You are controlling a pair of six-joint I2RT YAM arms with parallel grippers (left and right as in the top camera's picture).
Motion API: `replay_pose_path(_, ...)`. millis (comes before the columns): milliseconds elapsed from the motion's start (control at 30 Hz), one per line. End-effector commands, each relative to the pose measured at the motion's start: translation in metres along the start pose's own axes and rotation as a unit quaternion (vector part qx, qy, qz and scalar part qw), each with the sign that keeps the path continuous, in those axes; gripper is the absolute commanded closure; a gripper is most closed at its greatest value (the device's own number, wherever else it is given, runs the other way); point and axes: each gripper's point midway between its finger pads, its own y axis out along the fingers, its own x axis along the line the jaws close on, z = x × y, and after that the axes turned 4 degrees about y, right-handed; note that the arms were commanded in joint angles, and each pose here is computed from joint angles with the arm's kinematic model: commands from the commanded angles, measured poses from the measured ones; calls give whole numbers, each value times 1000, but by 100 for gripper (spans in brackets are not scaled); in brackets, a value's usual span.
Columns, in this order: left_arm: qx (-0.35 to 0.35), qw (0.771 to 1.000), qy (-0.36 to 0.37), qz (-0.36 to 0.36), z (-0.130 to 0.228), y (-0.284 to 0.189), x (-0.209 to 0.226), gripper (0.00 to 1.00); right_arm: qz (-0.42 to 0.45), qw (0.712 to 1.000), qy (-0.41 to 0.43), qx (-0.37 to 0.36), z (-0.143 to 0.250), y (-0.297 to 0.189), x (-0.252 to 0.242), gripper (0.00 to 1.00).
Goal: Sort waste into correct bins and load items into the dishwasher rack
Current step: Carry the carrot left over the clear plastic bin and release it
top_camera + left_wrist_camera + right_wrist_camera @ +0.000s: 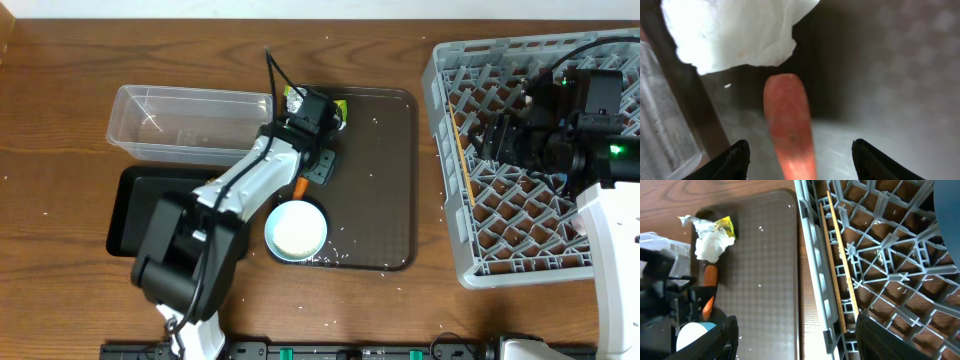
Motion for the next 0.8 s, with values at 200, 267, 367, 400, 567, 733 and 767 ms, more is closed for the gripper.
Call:
replay_pose_path(200, 39, 999, 12, -17, 17, 32, 3, 35, 4, 1000, 6, -7, -4, -3, -3, 32)
replay_pose_path(267, 45, 999, 12, -16, 20, 35, 2, 43, 4, 1000, 6, -7, -4, -3, -3, 32)
replay_pose_path(367, 43, 999, 12, -16, 19, 34, 3, 51, 4, 1000, 6, -7, -4, -3, -3, 32)
replay_pose_path(400, 41, 999, 11, -17, 18, 32, 3, 55, 4, 1000, 6, -7, -4, -3, -3, 32)
replay_pose_path(567, 35, 999, 10, -10, 15, 24, -1, 72, 4, 1000, 7, -7, -4, -3, -3, 32)
replay_pose_path(733, 11, 1000, 10, -10, 5, 2, -3, 74, 5, 1000, 7, -5, -4, -3, -3, 32)
replay_pose_path(767, 4, 1000, 10, -10, 2, -4, -3, 74, 5, 1000, 7, -5, -4, -3, -3, 32)
